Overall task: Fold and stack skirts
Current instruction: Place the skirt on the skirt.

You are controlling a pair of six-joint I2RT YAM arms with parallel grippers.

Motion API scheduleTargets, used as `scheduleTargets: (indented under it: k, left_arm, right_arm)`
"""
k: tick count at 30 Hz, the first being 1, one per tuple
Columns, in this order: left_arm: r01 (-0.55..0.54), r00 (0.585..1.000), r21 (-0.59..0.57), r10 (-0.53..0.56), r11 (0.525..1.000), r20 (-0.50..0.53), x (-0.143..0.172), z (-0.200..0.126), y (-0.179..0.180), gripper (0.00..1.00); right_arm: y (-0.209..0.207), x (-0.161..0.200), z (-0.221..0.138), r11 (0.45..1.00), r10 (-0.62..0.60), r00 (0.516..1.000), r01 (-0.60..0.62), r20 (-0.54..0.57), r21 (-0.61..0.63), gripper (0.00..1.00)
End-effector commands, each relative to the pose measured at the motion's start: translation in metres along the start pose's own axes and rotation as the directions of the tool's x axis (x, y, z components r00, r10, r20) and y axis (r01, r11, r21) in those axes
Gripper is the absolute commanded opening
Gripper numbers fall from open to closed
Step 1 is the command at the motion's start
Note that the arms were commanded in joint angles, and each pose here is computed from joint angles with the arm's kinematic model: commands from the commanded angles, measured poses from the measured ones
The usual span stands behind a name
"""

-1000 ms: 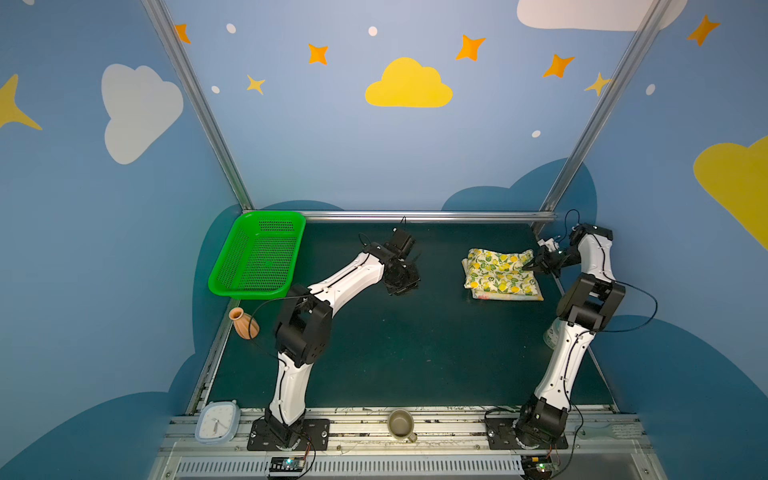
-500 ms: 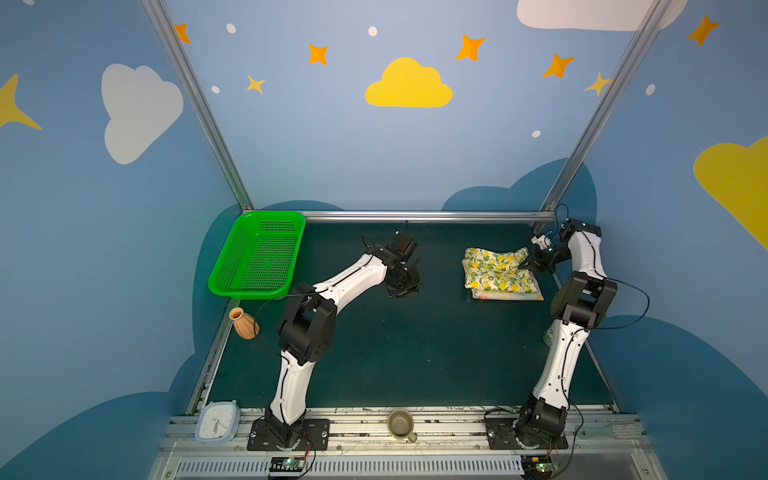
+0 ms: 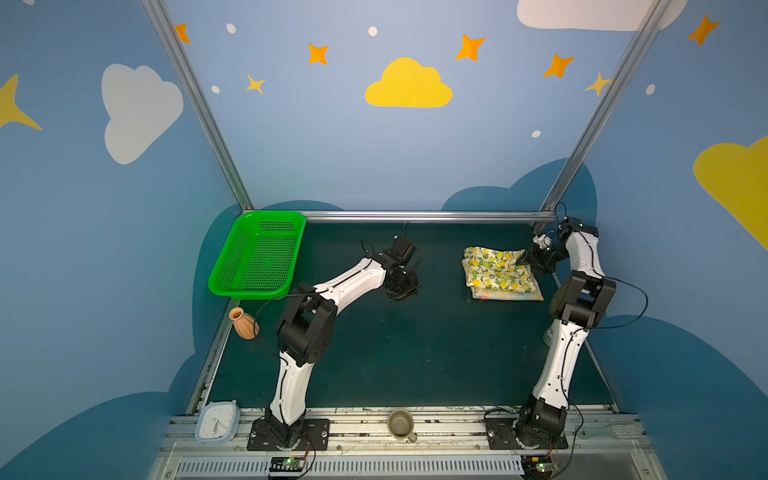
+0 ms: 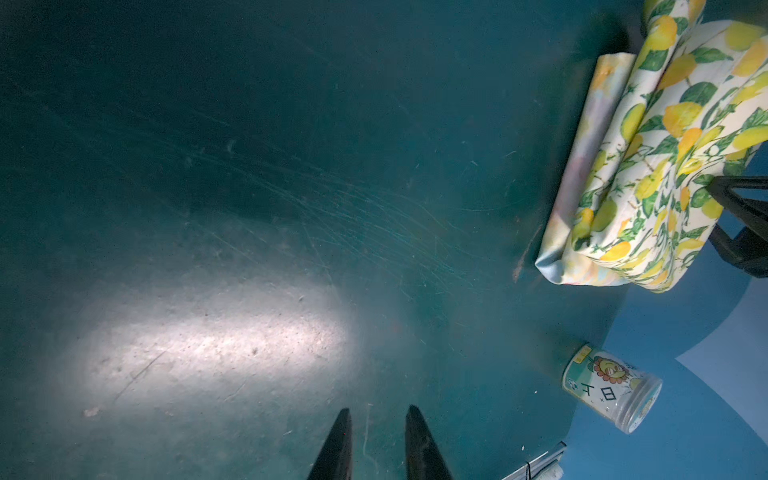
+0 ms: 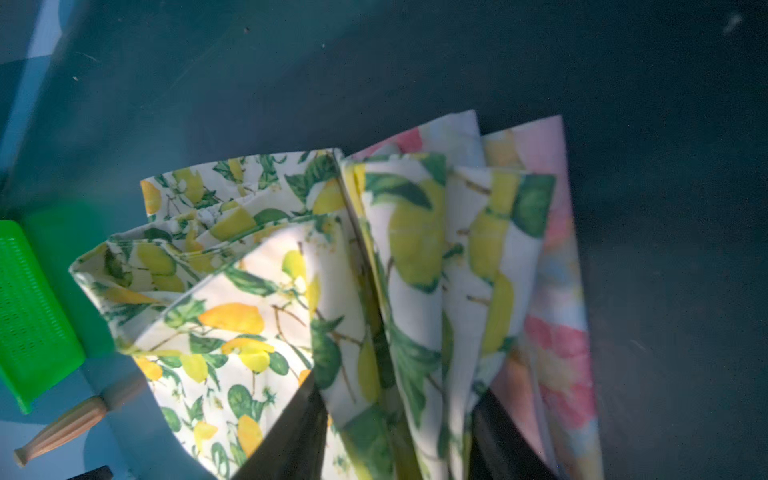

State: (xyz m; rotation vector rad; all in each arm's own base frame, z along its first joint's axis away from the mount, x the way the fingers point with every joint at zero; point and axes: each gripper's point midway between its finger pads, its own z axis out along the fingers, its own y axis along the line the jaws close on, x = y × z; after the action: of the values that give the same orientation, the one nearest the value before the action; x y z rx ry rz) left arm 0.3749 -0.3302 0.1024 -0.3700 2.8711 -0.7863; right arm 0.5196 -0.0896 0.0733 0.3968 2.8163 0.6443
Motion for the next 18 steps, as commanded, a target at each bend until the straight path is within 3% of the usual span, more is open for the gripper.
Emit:
scheduleTargets:
  k: [1, 9, 13, 18]
  left_arm:
    - [-0.041, 0.994, 0.081, 0.033, 0.996, 0.106, -0.012, -0.03, -0.022, 0.25]
    - [-0.092, 0.964, 0.083, 0.068, 0.992, 0.259, -0.034, -0.068, -0.018, 0.37]
    - [-0.079, 0.95, 0.066, 0.055, 0.995, 0.307, -0.048, -0.086, -0.001, 0.59]
    - [-0.04, 0.924, 0.04, 0.022, 0.998, 0.383, -0.067, -0.112, 0.028, 0.77]
  right_arm:
    - [0.016, -0.011, -0.049, 0.998, -0.024, 0.994, 0.018, 0.108, 0.062, 0.54]
    - [0.027, -0.002, -0.097, 0.988, -0.075, 0.977, 0.047, 0.2, 0.145, 0.58]
    - [0.032, 0.013, -0.1, 0.993, -0.045, 0.98, 0.023, 0.195, 0.116, 0.58]
    - [0.032, 0.04, -0.094, 0.989, 0.024, 0.988, -0.046, 0.152, 0.141, 0.59]
